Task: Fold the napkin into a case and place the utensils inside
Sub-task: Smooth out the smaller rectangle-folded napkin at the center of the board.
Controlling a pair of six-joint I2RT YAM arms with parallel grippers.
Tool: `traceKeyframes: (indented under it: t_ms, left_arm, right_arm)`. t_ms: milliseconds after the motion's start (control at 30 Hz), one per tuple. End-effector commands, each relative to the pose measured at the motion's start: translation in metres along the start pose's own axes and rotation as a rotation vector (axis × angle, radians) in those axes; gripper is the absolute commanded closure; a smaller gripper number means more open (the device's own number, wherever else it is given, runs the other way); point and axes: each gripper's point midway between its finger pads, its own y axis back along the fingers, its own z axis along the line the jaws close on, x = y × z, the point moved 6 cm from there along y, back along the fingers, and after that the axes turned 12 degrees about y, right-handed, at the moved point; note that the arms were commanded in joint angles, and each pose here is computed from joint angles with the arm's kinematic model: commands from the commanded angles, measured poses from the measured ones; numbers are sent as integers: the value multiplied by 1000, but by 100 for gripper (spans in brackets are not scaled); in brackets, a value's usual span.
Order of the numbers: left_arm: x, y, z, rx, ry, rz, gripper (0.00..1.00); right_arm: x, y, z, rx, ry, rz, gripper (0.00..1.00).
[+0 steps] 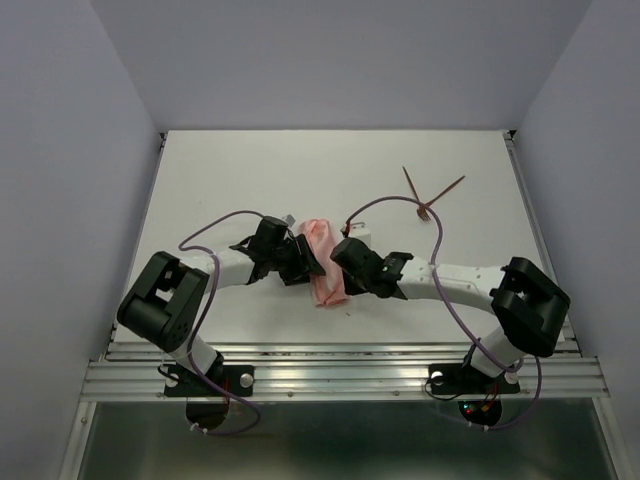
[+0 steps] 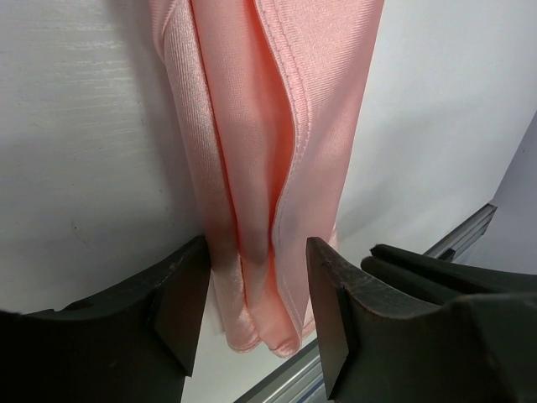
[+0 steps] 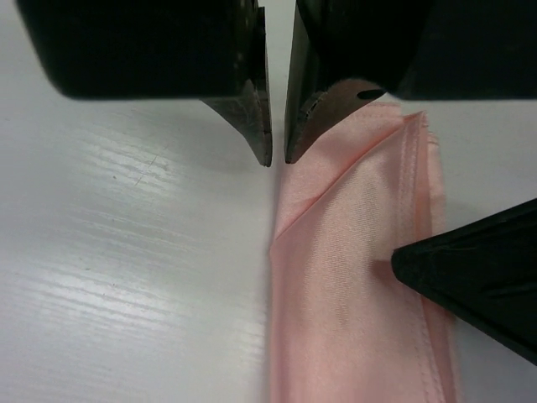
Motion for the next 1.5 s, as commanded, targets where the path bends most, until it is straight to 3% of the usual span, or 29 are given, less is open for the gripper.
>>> traceKeyframes:
  t_ms: [0, 300, 633, 833, 933, 1233, 1300, 1367, 1467]
  left_arm:
    - [4, 9, 2, 2, -42, -4, 40]
    - [-3, 37, 6, 5, -34, -69, 42]
    - [9, 24, 25, 0, -19, 0, 83]
    - [11, 14, 26, 12, -18, 40, 90]
    - [11, 11, 26, 9, -21, 47, 90]
    - [16, 8, 33, -3, -17, 68, 96]
    - [16, 8, 32, -1, -18, 67, 97]
    - [17, 8, 31, 4, -20, 70, 97]
    - [19, 7, 31, 7, -25, 80, 100]
  right_arm:
    - [-37, 23, 13, -64, -13, -95, 77]
    - [-46, 22, 46, -99, 97, -103, 61]
    - [-34, 11, 63, -120, 149, -44, 51]
    - [-21, 0, 62, -79, 156, 5, 51]
    - [-15, -3, 63, -59, 167, 17, 53]
    - [-13, -8, 60, -26, 163, 24, 77]
    - [-13, -9, 60, -21, 159, 23, 90]
    - [-15, -7, 59, -17, 154, 14, 97]
    - [-19, -3, 59, -18, 146, -3, 99]
